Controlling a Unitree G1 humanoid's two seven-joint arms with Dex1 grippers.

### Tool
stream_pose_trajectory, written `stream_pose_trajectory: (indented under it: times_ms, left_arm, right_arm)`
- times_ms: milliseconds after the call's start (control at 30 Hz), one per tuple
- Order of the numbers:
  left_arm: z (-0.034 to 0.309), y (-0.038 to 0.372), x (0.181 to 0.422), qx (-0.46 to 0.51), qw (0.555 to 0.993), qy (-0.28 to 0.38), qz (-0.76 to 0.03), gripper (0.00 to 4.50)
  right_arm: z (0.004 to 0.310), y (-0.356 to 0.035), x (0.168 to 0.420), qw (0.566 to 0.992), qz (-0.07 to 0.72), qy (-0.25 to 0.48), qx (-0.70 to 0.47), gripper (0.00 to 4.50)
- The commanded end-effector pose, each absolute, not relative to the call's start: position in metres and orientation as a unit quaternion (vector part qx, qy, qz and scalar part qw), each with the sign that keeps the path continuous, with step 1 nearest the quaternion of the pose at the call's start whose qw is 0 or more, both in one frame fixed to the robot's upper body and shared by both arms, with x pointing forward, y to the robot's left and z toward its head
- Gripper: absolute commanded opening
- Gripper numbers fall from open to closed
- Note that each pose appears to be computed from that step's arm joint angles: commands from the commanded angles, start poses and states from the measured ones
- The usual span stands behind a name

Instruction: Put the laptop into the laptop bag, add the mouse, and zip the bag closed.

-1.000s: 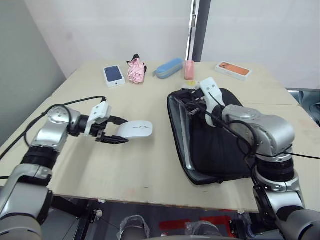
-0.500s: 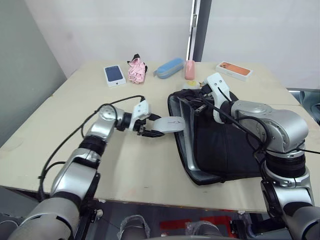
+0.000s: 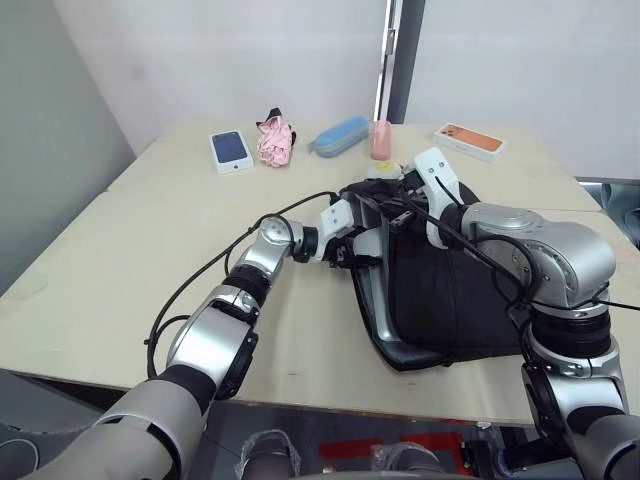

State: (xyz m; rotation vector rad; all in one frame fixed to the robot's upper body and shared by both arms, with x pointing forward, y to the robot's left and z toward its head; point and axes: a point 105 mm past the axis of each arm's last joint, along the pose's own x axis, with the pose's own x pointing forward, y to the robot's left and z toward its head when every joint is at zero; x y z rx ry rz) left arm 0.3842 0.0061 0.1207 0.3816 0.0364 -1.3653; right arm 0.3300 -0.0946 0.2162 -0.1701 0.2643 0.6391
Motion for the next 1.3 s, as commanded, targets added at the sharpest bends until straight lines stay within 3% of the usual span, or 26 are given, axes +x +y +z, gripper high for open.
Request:
stream_pose_trajectory:
  times_ms: [33,300,367,433,667,867,1033,1300]
  left_arm:
    - [0.136,-0.002,0.387,0.171,0.762,-0.017,-0.624,2.81]
    - [0.127,-0.007,0.383,0.151,0.77,-0.023,-0.619,2.81]
    - [0.132,-0.008,0.385,0.119,0.781,-0.028,-0.613,3.87]
    - [0.134,-0.011,0.382,0.099,0.774,-0.032,-0.624,4.48]
    - [0.136,-0.014,0.373,0.071,0.762,-0.048,-0.642,4.48]
    - [0.157,0.007,0.36,0.017,0.734,-0.078,-0.675,4.48]
    - [0.179,0.026,0.356,-0.02,0.735,-0.1,-0.67,4.48]
    - [0.148,0.073,0.352,0.1,0.742,-0.026,-0.662,4.48]
  right_arm:
    - [0.238,-0.098,0.327,0.947,0.301,0.077,-0.087,0.03]
    - [0.238,-0.099,0.328,0.948,0.297,0.077,-0.087,0.03]
    - [0.237,-0.099,0.328,0.948,0.296,0.077,-0.087,0.0]
    - [0.238,-0.099,0.329,0.948,0.296,0.077,-0.086,0.0]
    - [0.239,-0.098,0.329,0.948,0.297,0.074,-0.083,0.0]
    - [0.237,-0.099,0.328,0.949,0.294,0.075,-0.081,0.0]
    - [0.236,-0.099,0.327,0.949,0.296,0.075,-0.079,0.0]
    - [0.236,-0.098,0.326,0.95,0.294,0.073,-0.076,0.0]
